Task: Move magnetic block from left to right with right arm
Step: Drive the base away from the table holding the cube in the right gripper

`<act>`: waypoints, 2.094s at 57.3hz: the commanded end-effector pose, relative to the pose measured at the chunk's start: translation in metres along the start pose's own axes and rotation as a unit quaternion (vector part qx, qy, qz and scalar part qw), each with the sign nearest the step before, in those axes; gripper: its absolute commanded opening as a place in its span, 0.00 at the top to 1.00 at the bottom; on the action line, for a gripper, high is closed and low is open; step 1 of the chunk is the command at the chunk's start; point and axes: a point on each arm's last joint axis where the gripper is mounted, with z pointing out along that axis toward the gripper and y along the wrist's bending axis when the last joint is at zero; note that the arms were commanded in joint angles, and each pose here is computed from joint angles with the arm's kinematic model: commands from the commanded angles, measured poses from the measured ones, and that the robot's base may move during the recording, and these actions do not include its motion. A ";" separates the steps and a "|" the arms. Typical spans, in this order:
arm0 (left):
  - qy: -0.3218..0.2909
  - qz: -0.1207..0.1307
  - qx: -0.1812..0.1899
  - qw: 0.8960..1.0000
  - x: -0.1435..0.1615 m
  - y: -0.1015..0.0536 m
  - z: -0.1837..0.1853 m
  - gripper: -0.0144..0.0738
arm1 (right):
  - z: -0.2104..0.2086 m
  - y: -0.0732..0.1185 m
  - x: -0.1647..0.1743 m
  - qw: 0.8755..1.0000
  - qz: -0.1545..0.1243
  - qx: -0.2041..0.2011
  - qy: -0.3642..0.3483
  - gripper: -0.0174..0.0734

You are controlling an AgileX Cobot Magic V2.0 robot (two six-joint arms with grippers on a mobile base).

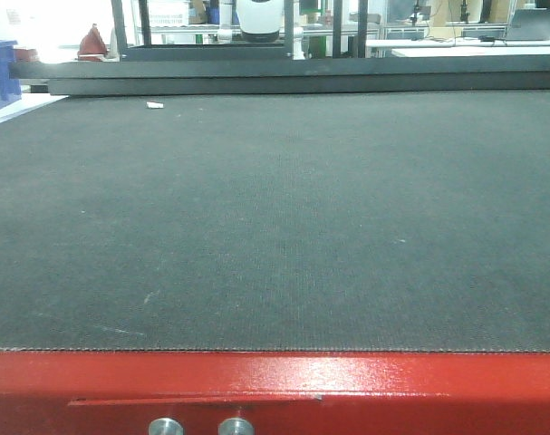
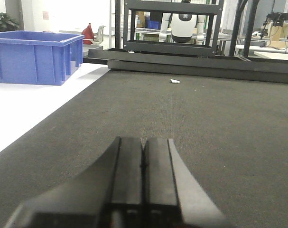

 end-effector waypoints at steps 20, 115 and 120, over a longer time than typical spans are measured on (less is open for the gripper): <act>-0.043 -0.003 0.001 0.999 -0.006 0.000 -0.001 0.98 | -0.009 -0.001 -0.020 0.997 -0.013 0.008 -0.081 0.44; -0.043 -0.003 0.001 0.999 -0.006 0.000 -0.001 0.98 | -0.009 -0.001 -0.020 0.997 -0.013 0.008 -0.081 0.44; -0.043 -0.003 0.001 0.999 -0.006 0.000 -0.001 0.98 | -0.009 -0.001 -0.020 0.997 -0.013 0.008 -0.081 0.44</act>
